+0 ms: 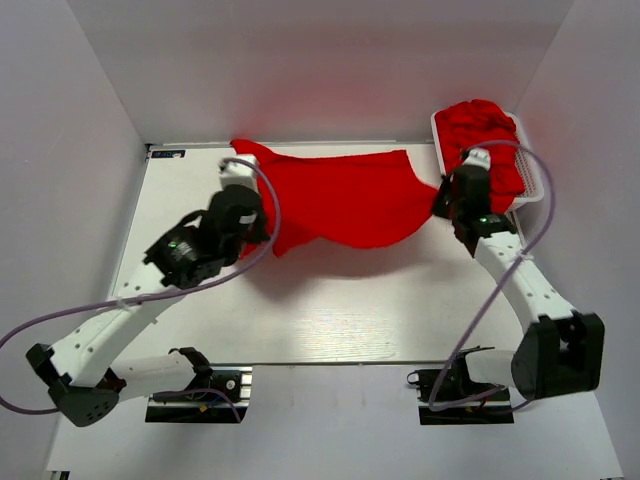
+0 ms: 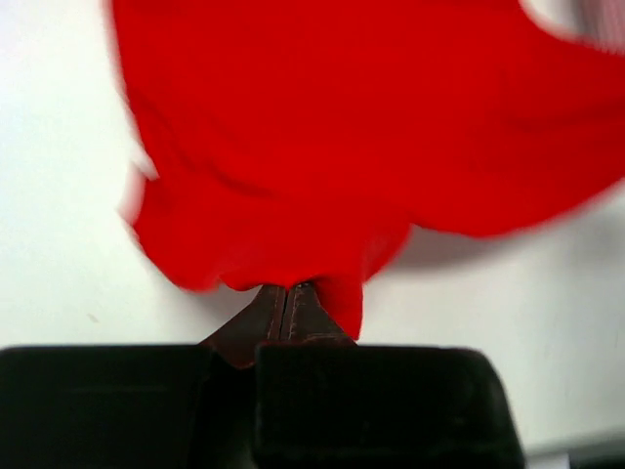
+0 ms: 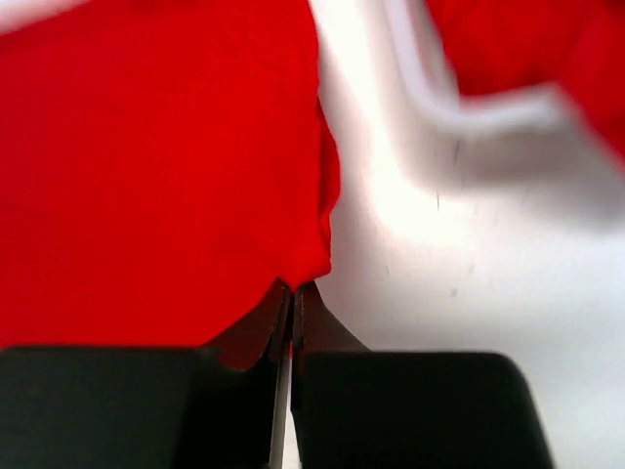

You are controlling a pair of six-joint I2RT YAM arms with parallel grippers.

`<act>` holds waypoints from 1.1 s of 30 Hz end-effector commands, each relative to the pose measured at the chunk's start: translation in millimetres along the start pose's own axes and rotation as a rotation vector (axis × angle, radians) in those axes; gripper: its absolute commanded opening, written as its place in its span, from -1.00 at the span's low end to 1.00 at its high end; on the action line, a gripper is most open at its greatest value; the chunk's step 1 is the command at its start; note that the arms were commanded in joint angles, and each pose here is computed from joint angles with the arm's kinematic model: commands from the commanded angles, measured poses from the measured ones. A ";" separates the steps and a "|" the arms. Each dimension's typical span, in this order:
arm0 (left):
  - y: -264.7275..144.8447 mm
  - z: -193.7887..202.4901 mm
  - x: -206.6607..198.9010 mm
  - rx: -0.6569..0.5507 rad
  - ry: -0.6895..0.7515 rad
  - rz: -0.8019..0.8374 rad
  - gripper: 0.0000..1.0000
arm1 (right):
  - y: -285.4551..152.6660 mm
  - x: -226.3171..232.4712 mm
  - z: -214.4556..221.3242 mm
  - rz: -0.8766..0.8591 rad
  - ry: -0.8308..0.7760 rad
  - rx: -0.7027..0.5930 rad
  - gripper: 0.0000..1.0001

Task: Fold and stack the t-shirts
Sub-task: Flatten out the tshirt

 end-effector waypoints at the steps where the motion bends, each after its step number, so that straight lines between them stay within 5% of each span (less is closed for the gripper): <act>1: -46.9 -67.6 50.9 -0.266 -0.051 -0.216 -1.00 | -48.1 30.9 -80.9 -0.110 -0.010 -0.214 -1.00; 8: -159.2 -175.4 86.1 -0.737 -0.103 -0.198 -1.00 | -141.9 64.7 -158.7 -0.271 -0.062 -0.389 -1.00; 13: -229.7 -219.4 97.5 -0.937 -0.017 -0.140 -1.00 | -212.2 73.6 -190.2 -0.350 -0.120 -0.484 -1.00; 24: -383.8 -261.1 118.2 -1.293 0.103 0.065 -1.00 | -399.6 97.5 -197.2 -0.751 -0.293 -0.723 -1.00; 27: -406.0 -263.5 115.7 -1.361 0.123 0.125 -1.00 | -446.0 94.1 -192.6 -0.814 -0.313 -0.793 -1.00; 33: -404.8 -280.9 104.7 -1.388 0.147 0.128 -1.00 | -471.2 86.3 -182.1 -0.839 -0.307 -0.831 -1.00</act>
Point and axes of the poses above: each gripper's point midway between its finger pads, its own y axis out along the fingers, its own x axis along the line the jaws close on, z = x × y, the point moved 2 cm from there along -y, back along the fingers, and after that the axes turned 6 degrees about y, right-handed, at the moved point
